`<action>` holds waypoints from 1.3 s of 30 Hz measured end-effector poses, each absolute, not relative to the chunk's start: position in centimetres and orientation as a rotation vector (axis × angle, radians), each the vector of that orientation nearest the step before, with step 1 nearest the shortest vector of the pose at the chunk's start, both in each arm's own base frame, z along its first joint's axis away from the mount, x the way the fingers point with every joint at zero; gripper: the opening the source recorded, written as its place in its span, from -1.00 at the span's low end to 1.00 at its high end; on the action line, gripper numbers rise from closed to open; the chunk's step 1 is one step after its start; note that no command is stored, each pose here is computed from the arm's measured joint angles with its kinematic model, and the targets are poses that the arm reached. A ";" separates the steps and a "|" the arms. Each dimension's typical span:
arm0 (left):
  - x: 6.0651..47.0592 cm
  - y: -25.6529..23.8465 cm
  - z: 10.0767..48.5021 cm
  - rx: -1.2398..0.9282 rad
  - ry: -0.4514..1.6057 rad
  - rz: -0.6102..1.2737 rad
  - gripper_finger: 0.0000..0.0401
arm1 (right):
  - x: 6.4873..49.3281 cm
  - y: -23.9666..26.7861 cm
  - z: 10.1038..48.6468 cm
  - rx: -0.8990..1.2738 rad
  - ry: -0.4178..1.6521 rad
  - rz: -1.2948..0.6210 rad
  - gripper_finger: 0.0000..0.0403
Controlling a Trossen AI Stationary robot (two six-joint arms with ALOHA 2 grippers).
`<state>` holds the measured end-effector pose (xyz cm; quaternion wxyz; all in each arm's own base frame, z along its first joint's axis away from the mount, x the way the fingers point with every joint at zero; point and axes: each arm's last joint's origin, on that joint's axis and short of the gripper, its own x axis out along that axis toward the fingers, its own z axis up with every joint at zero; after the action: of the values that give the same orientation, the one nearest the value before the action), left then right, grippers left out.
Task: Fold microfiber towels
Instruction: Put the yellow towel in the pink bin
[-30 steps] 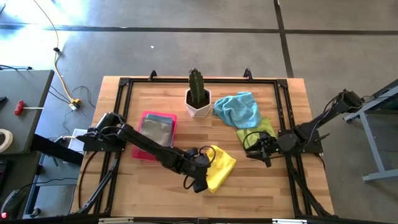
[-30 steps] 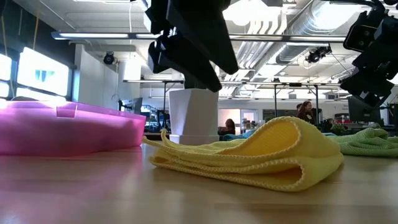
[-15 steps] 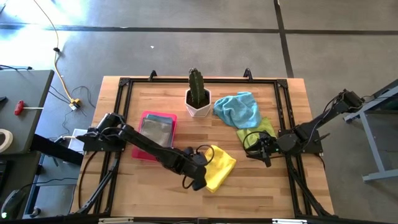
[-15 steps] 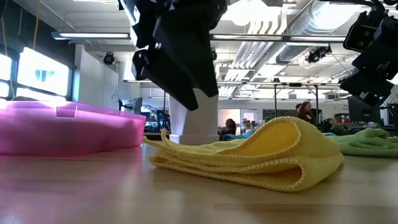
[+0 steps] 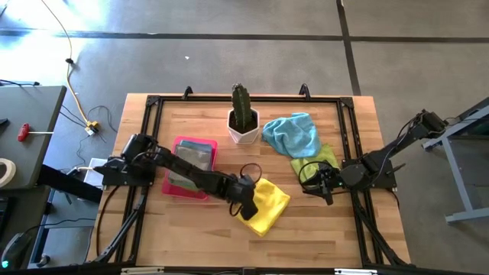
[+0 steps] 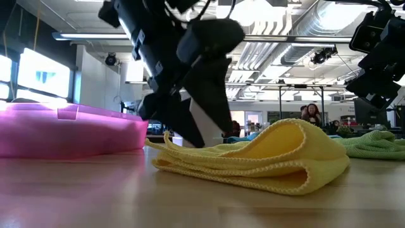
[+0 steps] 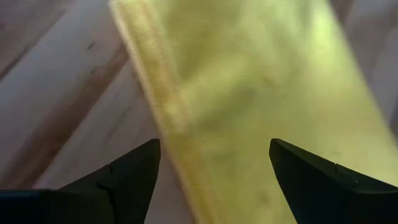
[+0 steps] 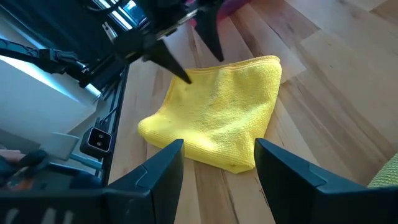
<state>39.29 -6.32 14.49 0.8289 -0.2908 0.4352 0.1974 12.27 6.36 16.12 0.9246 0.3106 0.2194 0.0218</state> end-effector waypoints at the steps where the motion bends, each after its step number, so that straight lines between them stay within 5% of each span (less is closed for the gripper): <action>1: 39.2 -6.0 14.3 -0.622 0.925 0.427 0.47 | 12.3 6.4 16.1 0.638 0.450 0.044 -0.07; 15: 40.2 -6.2 11.7 -0.743 0.895 0.376 0.47 | 12.2 6.3 16.0 0.632 0.461 0.039 -0.07; 22: 40.2 -7.6 11.5 -0.623 0.837 0.396 0.40 | 12.2 6.3 15.9 0.628 0.469 0.036 -0.07; 39: 41.1 -8.2 9.8 -0.506 0.761 0.359 -0.70 | 12.1 6.3 15.8 0.621 0.482 0.030 -0.07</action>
<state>41.12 -8.19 9.85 0.8820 -0.2431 0.3652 0.1722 12.13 6.28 15.79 0.9236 0.3026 0.2348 0.0145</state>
